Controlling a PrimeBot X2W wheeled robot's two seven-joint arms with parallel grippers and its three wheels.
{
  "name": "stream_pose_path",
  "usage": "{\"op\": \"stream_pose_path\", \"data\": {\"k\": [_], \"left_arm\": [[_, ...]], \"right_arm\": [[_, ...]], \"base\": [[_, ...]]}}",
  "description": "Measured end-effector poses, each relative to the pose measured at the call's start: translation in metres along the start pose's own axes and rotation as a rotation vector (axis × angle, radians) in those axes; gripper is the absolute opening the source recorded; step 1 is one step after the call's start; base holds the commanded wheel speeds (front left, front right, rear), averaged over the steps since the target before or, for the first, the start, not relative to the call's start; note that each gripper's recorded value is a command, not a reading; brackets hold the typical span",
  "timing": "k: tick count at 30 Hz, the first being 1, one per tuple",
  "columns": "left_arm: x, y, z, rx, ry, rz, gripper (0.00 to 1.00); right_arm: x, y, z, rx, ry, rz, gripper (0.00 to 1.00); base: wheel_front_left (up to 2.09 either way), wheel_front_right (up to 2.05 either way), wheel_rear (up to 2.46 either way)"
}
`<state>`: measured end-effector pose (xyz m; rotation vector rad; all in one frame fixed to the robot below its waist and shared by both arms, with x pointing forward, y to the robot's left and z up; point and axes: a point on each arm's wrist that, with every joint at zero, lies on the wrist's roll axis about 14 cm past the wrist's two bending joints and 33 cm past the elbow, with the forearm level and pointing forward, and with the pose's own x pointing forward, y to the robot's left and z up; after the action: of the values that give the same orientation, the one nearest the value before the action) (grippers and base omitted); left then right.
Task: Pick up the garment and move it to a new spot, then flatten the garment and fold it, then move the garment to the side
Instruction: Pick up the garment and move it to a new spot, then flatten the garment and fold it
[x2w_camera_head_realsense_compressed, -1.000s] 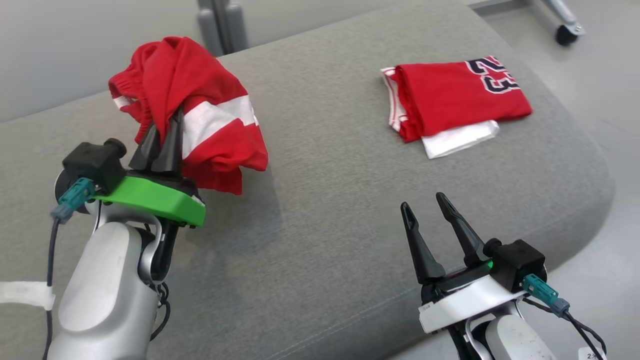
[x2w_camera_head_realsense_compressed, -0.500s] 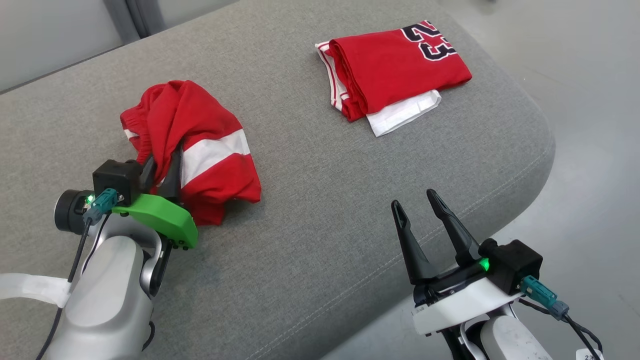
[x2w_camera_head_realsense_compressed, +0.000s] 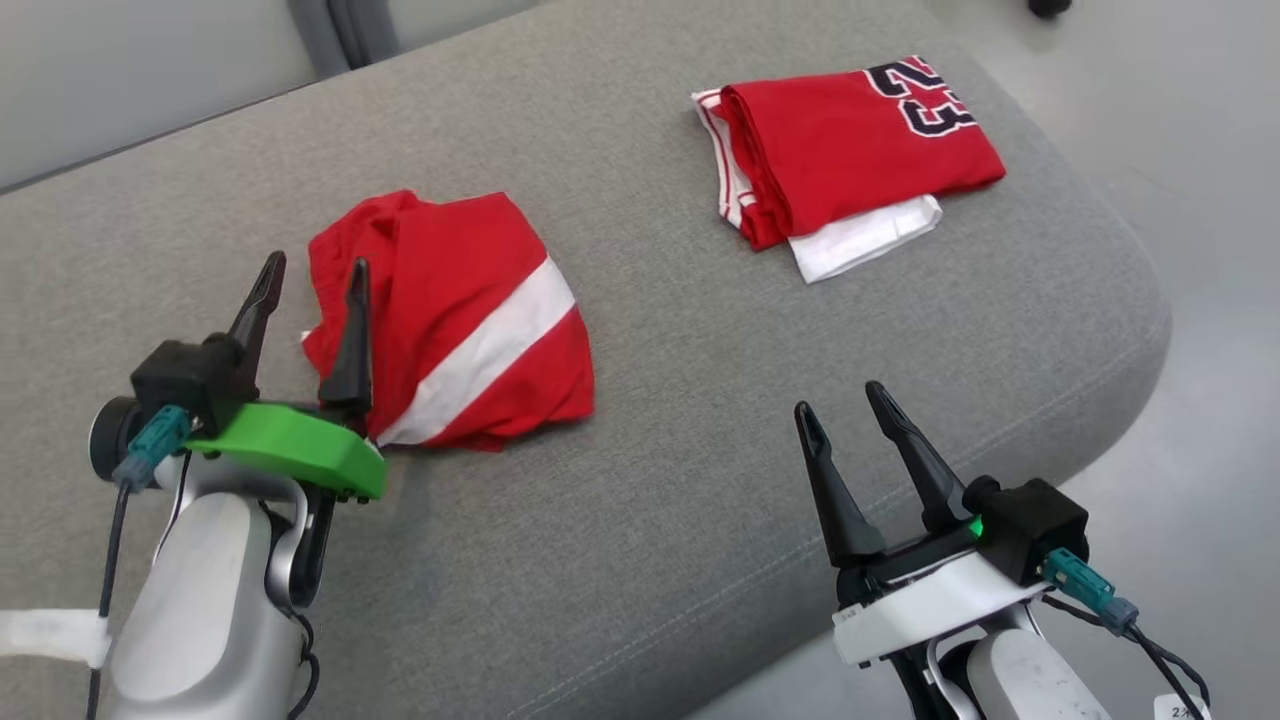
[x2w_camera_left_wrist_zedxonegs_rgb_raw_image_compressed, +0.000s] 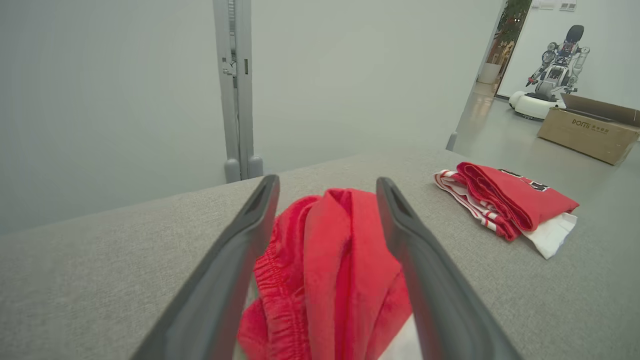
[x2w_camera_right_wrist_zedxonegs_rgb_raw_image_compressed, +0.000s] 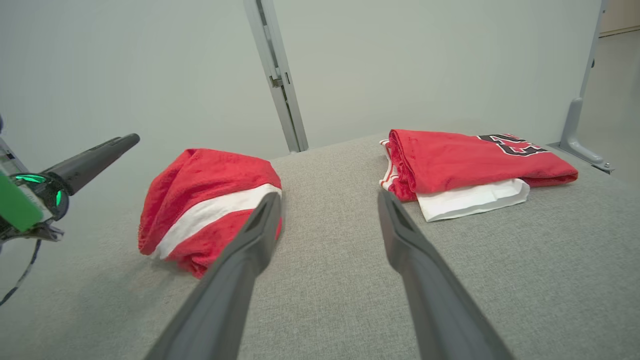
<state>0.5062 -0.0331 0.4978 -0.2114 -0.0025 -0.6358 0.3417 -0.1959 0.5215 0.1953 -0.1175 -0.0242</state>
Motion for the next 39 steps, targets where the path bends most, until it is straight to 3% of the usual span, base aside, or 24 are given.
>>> {"op": "stream_pose_path", "data": {"k": [15, 24, 31, 39], "left_arm": [[-0.131, 0.056, 0.048, -0.055, -0.169, 0.314, 1.00], [-0.199, 0.070, 0.059, 0.039, -0.188, 0.458, 1.00], [-0.238, 0.074, 0.059, 0.104, -0.176, 0.543, 1.00], [-0.253, 0.069, 0.040, 0.079, -0.126, 0.567, 1.00]], "right_arm": [[0.015, 0.045, 0.001, 0.057, -0.022, 0.152, 1.00], [0.013, 0.058, 0.003, 0.060, -0.031, 0.193, 1.00], [0.009, 0.062, 0.004, 0.053, -0.035, 0.208, 1.00], [0.007, 0.068, 0.001, 0.066, -0.027, 0.225, 1.00]], "base": [[0.00, 0.00, 0.00], [0.00, 0.00, 0.00], [0.00, 0.00, 0.00], [0.00, 0.00, 0.00]]}}
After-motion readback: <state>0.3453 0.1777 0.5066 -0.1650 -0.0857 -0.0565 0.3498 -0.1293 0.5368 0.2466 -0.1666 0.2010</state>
